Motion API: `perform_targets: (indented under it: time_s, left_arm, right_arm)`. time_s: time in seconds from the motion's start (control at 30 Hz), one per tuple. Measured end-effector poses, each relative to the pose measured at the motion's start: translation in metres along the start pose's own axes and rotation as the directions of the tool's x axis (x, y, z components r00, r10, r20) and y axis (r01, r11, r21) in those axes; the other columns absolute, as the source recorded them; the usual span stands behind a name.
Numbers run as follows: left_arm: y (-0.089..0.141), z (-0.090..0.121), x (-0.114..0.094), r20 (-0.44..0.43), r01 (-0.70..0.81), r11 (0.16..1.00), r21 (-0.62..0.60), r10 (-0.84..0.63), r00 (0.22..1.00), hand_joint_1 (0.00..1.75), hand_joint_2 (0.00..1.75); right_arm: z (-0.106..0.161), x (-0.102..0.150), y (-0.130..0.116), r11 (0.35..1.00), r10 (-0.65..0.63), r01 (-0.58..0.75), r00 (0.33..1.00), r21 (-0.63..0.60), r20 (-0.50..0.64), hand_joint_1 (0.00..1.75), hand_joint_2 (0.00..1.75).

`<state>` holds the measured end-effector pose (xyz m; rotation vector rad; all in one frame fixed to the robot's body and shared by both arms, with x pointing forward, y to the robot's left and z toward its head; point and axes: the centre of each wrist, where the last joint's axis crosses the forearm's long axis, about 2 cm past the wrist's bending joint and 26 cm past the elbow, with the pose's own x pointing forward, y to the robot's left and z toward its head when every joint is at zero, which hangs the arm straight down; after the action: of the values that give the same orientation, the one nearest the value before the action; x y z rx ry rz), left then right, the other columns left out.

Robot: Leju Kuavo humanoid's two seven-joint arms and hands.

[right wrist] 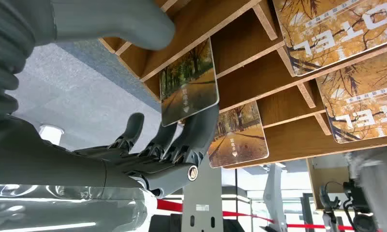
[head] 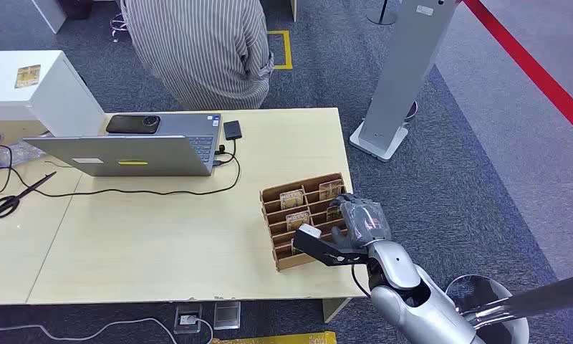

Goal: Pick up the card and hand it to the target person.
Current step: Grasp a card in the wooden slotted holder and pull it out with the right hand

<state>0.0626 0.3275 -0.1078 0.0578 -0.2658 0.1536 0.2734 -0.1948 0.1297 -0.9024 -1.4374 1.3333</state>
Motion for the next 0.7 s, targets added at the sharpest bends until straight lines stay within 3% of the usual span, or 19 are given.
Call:
perform_targets:
  time_s: [0.2, 0.37, 0.7]
  left_arm:
    - [0.0, 0.0, 0.0, 0.001, 0.0, 1.0, -0.001, 0.0, 1.0, 0.0, 0.0]
    - [0.0, 0.0, 0.0, 0.003, 0.0, 1.0, -0.001, 0.0, 1.0, 0.0, 0.0]
    - [0.0002, 0.0, 0.0, 0.028, 0.007, 1.0, 0.007, -0.008, 1.0, 0.0, 0.0]
  right_arm:
    - [-0.0008, -0.0002, -0.001, 1.0, -0.001, 0.001, 1.0, -0.007, 0.0, 0.82, 1.75]
    - [-0.0016, -0.0003, -0.0021, 1.0, -0.005, 0.005, 1.0, -0.014, 0.0, 1.3, 1.75]
    - [-0.0032, -0.0004, -0.0042, 0.999, -0.017, 0.017, 1.0, -0.028, 0.013, 1.54, 1.75]
